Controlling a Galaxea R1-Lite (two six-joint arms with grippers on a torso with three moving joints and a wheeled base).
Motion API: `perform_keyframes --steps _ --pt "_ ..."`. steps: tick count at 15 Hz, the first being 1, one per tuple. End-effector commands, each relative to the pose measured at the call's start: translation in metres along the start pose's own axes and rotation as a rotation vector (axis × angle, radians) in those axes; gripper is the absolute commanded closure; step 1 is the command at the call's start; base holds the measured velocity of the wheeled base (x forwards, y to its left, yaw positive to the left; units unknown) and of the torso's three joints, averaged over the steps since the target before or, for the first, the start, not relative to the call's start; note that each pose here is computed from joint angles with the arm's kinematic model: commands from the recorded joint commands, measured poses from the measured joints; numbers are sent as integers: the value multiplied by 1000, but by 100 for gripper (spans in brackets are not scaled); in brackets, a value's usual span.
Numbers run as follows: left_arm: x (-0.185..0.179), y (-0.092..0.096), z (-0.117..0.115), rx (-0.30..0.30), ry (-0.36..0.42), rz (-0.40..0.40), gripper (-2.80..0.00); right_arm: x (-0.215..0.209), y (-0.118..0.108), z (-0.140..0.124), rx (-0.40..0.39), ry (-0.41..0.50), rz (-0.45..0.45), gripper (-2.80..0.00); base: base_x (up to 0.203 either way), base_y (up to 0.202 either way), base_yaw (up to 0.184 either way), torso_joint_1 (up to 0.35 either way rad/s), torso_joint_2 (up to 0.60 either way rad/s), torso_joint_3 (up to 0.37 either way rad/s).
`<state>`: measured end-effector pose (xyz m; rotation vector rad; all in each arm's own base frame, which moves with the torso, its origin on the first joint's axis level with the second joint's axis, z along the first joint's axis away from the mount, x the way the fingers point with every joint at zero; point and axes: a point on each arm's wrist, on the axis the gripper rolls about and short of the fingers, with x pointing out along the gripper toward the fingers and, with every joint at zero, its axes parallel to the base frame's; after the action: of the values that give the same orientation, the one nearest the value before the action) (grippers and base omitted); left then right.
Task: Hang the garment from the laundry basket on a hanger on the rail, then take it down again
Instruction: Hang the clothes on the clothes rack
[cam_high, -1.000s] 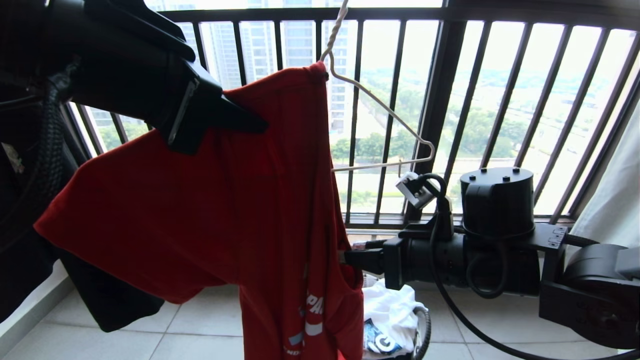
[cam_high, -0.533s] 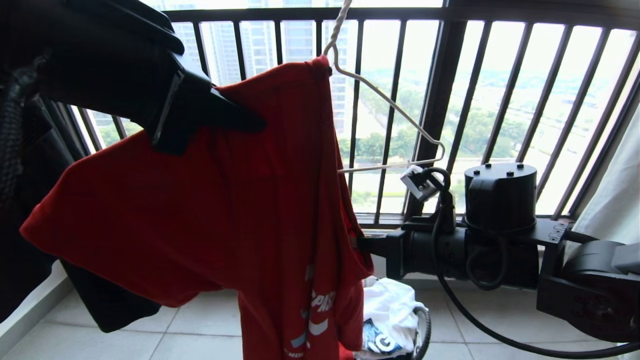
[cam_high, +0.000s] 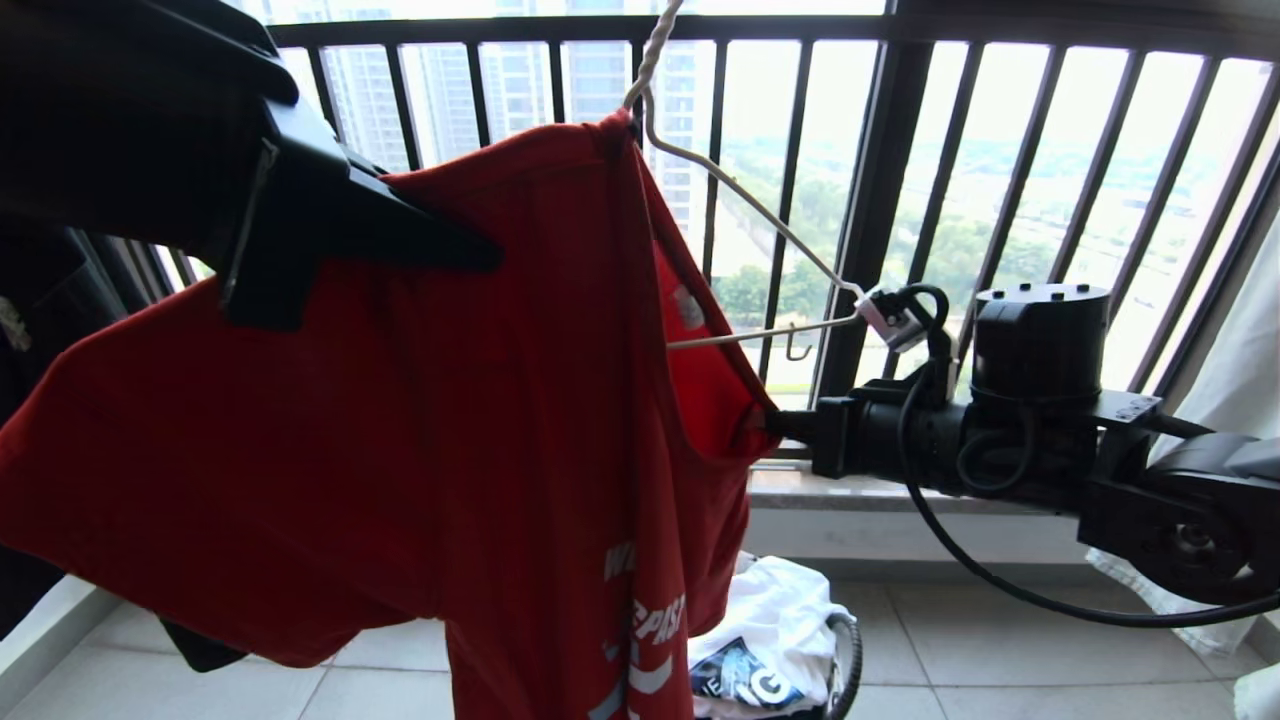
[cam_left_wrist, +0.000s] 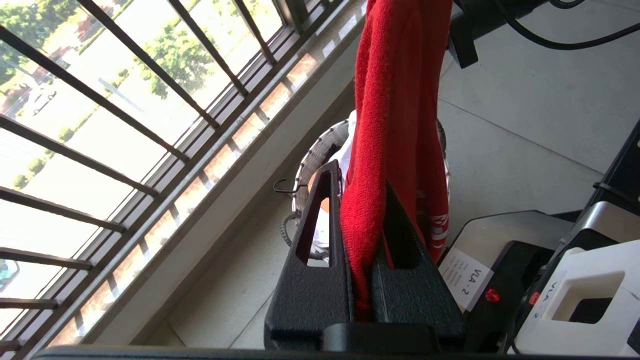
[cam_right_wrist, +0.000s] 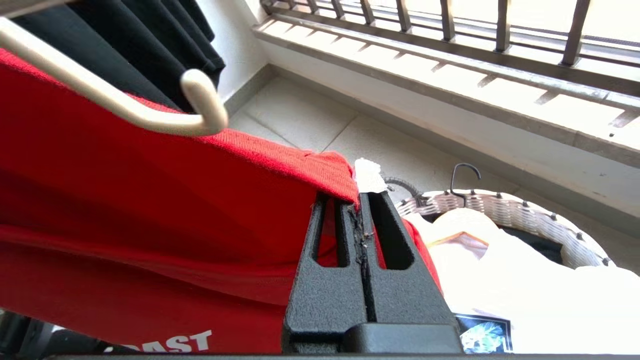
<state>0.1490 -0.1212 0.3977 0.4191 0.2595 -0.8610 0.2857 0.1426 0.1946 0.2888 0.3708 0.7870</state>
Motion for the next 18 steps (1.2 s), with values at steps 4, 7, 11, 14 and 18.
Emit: perform_keyframes --steps 4,7,11,14,18 --pt "-4 -1 -2 2 2 -2 0 -5 -17 11 7 -35 -33 0 0 0 0 0 0 0" --pt "0 -2 -6 0 23 -7 0 -11 -30 20 14 -53 -54 0 0 0 0 0 0 0" --pt "0 -2 -7 6 31 -6 0 -18 -40 28 18 -73 -71 0 0 0 0 0 0 0" --pt "4 -2 -10 7 47 -8 0 -26 -45 33 44 -42 -67 0 0 0 0 0 0 0" --pt "9 3 -11 7 64 18 0 -35 -44 38 56 -17 -59 0 0 0 0 0 0 0"
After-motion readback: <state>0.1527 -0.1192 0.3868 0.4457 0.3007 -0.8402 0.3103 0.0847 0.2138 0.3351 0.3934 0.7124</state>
